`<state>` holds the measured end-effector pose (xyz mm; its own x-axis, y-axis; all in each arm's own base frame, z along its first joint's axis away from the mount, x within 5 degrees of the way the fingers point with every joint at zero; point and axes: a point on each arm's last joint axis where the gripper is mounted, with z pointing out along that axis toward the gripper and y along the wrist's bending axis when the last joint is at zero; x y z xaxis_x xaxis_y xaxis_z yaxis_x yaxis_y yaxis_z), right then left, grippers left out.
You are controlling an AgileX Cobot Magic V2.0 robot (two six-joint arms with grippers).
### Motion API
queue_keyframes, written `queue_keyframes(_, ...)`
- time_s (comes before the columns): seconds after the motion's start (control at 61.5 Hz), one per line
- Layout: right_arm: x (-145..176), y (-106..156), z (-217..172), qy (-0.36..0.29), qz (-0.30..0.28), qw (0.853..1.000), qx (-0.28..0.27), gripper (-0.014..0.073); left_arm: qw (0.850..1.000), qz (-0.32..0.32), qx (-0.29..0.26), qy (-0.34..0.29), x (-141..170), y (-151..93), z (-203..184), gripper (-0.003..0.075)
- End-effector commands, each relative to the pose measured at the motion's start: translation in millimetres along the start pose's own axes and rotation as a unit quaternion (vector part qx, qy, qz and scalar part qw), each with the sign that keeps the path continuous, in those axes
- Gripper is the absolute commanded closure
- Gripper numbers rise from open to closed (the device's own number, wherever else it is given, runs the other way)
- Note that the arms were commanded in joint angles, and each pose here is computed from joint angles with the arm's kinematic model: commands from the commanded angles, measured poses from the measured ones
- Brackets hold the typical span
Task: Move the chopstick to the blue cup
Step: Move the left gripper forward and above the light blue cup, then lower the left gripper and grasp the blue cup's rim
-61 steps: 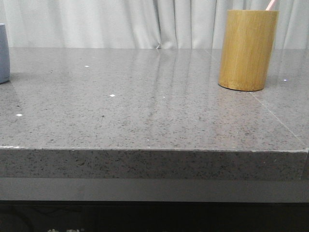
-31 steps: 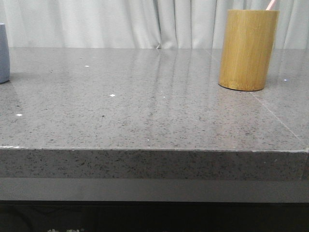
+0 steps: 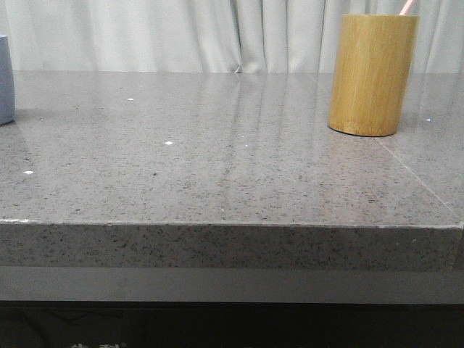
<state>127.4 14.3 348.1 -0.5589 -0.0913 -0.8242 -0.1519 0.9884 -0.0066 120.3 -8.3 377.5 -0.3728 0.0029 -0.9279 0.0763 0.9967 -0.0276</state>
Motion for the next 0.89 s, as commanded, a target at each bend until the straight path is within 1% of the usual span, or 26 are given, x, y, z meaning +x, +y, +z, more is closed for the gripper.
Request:
queue_keyframes(0.0,-14.5,-0.2,-5.0,-0.046,-0.002,0.999,0.001,0.0046,0.999,0.005,0.003,-0.047,-15.8,-0.8,-0.4,0.0424)
queue_keyframes(0.065,-14.5,-0.1,-5.0,-0.046,-0.002,0.999,0.000,0.0046,0.999,0.005,0.003,-0.045,-17.5,-0.7,2.5,0.0271)
queue_keyframes(0.098,-14.6,-0.1,-5.1,-0.047,-0.002,0.999,0.000,0.0046,0.999,0.006,0.002,-0.042,-18.6,-0.4,4.7,0.0213)
queue_keyframes(0.146,-14.6,0.0,-5.1,-0.047,-0.001,0.999,0.000,0.0046,0.999,0.011,-0.001,-0.031,-20.4,0.3,9.1,0.0163)
queue_keyframes(0.179,-14.6,0.1,-5.1,-0.047,-0.001,0.999,-0.001,0.0046,1.000,0.014,-0.003,-0.024,-21.9,0.8,11.7,0.0150)
queue_keyframes(0.325,-14.6,0.1,-5.1,-0.047,0.000,0.999,-0.001,0.0046,1.000,0.023,-0.007,0.020,-37.7,2.4,28.5,0.0152)
queue_keyframes(0.472,-14.7,0.5,-5.1,-0.048,0.002,0.999,-0.003,0.0046,0.997,0.026,-0.008,0.074,-55.7,4.1,57.6,0.0152)
queue_keyframes(0.602,-14.8,0.6,-5.1,-0.048,0.002,0.999,-0.004,0.0046,0.991,0.031,-0.010,0.127,-69.7,6.5,88.1,0.0152)
queue_keyframes(0.879,-15.0,0.5,-4.8,-0.049,0.002,0.999,-0.003,0.0046,0.979,0.043,-0.030,0.196,-105.3,14.2,147.0,0.0152)
